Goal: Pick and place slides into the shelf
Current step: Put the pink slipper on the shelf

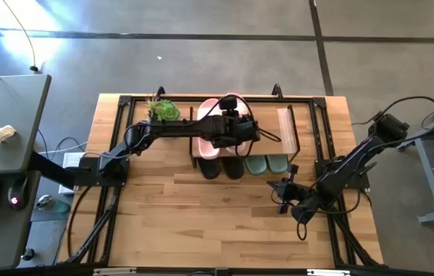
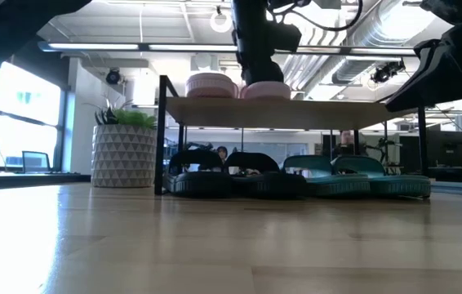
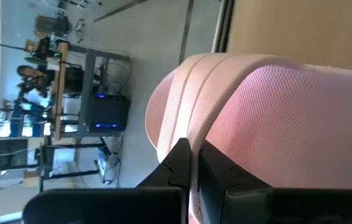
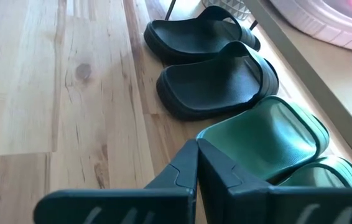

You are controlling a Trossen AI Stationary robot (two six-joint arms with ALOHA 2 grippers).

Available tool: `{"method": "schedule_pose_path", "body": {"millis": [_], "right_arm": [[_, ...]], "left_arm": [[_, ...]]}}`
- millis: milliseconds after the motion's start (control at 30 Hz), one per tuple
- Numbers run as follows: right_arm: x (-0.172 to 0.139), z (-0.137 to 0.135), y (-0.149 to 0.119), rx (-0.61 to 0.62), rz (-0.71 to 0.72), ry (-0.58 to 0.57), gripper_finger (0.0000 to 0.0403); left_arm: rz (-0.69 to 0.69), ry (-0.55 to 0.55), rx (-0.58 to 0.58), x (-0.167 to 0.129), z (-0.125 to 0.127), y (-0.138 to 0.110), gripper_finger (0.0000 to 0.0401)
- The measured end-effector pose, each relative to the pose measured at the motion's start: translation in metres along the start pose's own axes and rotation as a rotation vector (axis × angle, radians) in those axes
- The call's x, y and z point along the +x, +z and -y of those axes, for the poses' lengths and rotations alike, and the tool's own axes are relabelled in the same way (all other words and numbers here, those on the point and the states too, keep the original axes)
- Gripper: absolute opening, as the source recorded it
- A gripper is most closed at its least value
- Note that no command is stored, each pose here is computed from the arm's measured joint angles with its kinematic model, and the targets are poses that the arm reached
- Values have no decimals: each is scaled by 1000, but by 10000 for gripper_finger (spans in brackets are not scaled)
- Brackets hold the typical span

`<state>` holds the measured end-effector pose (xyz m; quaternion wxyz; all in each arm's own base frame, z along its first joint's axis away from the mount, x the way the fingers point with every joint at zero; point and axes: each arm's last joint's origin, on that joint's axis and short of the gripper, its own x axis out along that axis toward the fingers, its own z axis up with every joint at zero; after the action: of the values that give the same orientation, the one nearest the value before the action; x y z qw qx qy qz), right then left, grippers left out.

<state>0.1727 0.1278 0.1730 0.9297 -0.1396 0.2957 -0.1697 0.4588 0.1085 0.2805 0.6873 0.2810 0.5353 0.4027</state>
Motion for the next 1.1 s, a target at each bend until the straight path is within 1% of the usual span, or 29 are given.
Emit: {"method": "schedule_pose_path", "body": {"millis": [133,267,400,533,800,1100], "right_arm": [[0,0,0,-2,-1,-1,0],[0,0,0,-4,-2,-2,0],[0,0,0,-4,-2,-2,0],[0,0,0,-5,-2,-2,0],[0,0,0,0,-2,-2,0],[0,0,0,0,-2,-2,0]], "left_arm": [[16,-23,-11,-6,-3,2,0],[22,-20,-21,-11,-9,3,0],[-9,-44,-25,-9,-8,-1,0],[-41,-41,-26,-10,-7,-6,0],[-49,-69,-35,-9,-7,-7,0],[-64,-72,-35,-8,-4,-9,0]]}}
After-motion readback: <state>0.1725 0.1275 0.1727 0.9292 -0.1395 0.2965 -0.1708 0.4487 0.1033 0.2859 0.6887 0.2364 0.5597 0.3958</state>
